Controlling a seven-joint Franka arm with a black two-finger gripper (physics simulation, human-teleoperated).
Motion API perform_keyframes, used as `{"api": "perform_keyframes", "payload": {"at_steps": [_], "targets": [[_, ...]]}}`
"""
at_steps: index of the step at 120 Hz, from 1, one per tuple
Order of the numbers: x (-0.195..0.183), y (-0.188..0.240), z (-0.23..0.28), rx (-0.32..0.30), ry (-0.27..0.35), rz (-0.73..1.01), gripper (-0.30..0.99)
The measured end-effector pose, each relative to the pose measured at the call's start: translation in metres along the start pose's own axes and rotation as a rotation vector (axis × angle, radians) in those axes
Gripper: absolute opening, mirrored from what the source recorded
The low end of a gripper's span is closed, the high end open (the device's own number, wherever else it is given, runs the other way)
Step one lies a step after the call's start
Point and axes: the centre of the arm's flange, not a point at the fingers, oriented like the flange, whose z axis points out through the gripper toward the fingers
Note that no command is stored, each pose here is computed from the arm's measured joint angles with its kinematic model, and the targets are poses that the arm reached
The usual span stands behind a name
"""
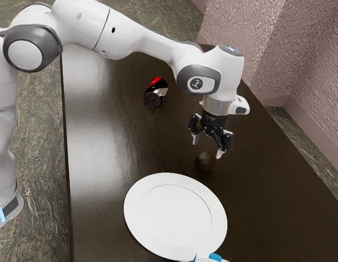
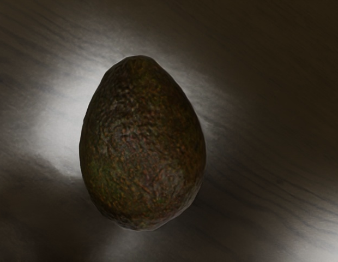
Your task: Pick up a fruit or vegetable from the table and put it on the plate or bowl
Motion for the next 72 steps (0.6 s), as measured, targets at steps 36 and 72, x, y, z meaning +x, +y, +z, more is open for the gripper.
{"api": "perform_keyframes", "payload": {"at_steps": [36, 72], "targets": [[0.004, -0.009, 0.008, -0.002, 0.004, -0.106, 0.69], [0.018, 0.000, 0.023, 0.001, 0.002, -0.160, 0.69]]}}
